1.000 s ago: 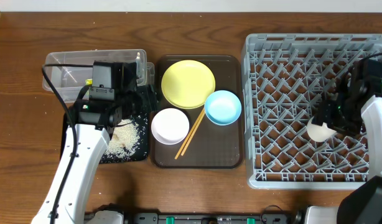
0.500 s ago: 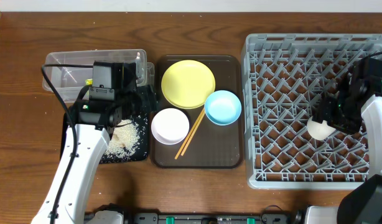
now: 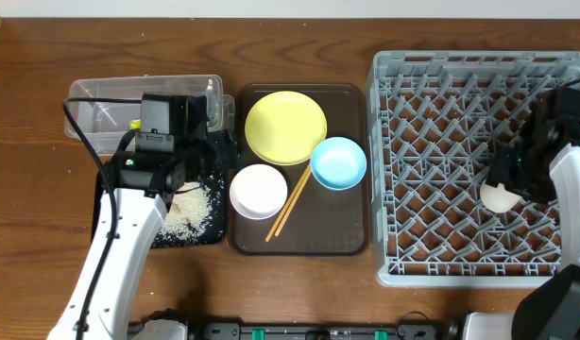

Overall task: Sort waste into correct bins and load items into the dishwasher rack
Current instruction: 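Place the white cup upside down in the dish rack with the right gripper, then grasp the light-blue bowl with the right gripper and lift it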

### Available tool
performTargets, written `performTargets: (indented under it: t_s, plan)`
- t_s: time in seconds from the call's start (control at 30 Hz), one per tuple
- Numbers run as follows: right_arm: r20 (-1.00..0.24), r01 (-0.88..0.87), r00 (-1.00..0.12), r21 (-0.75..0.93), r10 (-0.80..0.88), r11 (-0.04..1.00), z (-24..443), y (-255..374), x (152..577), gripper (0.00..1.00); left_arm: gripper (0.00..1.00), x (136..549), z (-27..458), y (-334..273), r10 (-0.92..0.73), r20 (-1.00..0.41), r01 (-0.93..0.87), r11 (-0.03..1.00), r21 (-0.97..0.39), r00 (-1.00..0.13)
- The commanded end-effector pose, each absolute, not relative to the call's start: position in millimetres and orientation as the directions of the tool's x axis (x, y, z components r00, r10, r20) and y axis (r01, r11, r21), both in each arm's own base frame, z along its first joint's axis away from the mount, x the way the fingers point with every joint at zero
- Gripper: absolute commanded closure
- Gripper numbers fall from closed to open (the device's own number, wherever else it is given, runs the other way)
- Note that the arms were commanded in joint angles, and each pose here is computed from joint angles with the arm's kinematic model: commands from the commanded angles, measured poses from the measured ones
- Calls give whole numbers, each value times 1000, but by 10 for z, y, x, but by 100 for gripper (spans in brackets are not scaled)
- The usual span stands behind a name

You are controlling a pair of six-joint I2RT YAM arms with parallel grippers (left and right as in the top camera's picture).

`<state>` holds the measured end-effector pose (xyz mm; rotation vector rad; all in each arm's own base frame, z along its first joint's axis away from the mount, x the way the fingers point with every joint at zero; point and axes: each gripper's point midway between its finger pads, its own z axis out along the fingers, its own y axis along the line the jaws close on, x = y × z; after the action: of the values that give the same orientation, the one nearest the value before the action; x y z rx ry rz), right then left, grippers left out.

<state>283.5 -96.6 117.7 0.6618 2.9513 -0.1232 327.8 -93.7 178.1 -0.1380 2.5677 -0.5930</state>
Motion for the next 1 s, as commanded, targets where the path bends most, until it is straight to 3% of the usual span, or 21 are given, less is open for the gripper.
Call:
performTargets:
  t_s: [0.0, 0.17, 0.27, 0.37, 0.4, 0.67, 0.83, 0.97]
  plan:
    - [-119, 455, -886, -40, 447, 890, 1106, -957, 2792, 93, 43, 3279, 1740, -912, -189, -448, 19, 908, -419, -874]
    - [-121, 446, -887, 24, 445, 895, 982, -852, 2843, 88, 44, 3277, 1739, -913, -189, -447, 18, 908, -419, -874]
    - [-109, 445, -888, 36, 446, 895, 932, -821, 2819, 67, 43, 3274, 1737, -912, -188, -446, 18, 908, -419, -875]
    - [-110, 445, -888, 35, 446, 895, 931, -823, 2818, 31, 43, 3274, 1737, -912, -188, -446, 18, 908, -419, -875]
    - [-110, 445, -888, 35, 446, 895, 933, -823, 2820, 23, 43, 3274, 1737, -912, -188, -446, 18, 908, -419, -875]
    - [-188, 395, -891, 122, 412, 910, 1259, -737, 3032, 24, 39, 3225, 1679, -847, -191, -427, -12, 922, -388, -884]
    - [-379, 87, -898, 344, 223, 935, 1815, -176, 3443, 27, 39, 3082, 1528, -602, -206, -379, -107, 958, -266, -902]
    - [-525, -164, -849, 368, 59, 915, 2074, 363, 3678, 22, 38, 2965, 1445, -404, -266, -342, -216, 960, -178, -901]
